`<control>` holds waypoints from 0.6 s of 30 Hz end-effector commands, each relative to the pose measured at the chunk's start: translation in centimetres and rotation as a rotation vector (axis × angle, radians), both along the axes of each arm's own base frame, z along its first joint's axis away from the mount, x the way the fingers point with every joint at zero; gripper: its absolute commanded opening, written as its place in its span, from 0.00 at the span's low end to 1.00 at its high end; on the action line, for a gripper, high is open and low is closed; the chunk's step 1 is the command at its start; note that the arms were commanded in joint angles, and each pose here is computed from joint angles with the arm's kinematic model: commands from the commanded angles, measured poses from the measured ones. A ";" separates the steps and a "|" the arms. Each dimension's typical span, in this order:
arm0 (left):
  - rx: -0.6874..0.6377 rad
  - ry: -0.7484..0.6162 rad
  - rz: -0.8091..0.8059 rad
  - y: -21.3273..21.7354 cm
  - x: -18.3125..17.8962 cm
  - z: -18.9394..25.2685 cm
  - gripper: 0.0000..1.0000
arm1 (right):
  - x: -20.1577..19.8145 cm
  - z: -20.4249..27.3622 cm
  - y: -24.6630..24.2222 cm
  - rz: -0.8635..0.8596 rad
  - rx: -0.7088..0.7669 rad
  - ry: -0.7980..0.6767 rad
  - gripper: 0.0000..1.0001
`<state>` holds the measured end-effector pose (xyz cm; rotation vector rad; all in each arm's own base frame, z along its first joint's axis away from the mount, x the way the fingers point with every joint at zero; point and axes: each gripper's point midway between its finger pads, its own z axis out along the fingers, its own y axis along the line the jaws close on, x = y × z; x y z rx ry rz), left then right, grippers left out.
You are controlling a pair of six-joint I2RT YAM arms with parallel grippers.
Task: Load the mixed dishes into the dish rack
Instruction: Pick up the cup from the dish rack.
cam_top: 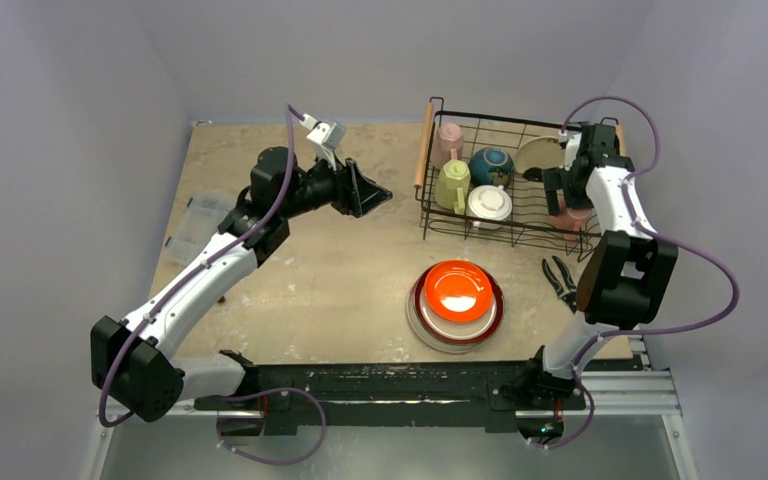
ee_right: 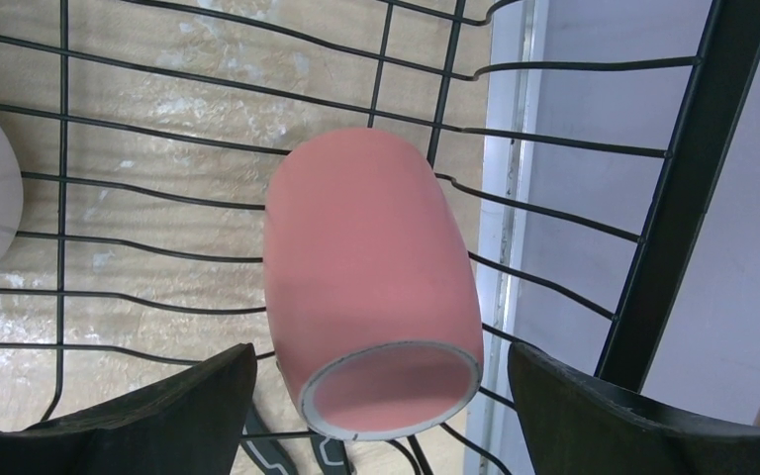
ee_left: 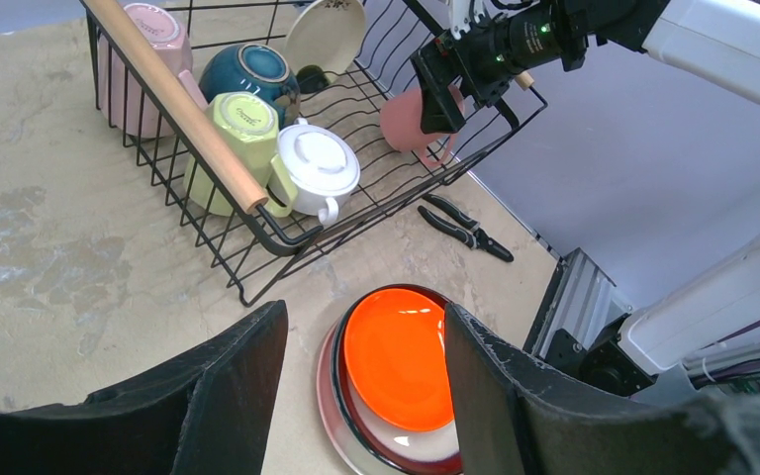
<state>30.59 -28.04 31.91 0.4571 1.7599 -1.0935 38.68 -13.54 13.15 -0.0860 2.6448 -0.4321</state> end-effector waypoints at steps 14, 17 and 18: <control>-0.044 -0.046 -0.007 0.0 0.2 2.6 0.58 | 0.4 -0.2 0.9 0.023 0.045 -0.042 0.72; -0.045 -0.047 -0.009 0.0 0.1 2.6 0.58 | 0.7 0.1 0.9 0.035 0.050 -0.032 0.54; -0.045 -0.047 -0.010 0.0 0.1 2.7 0.58 | 0.8 0.1 0.9 0.039 0.056 -0.026 0.48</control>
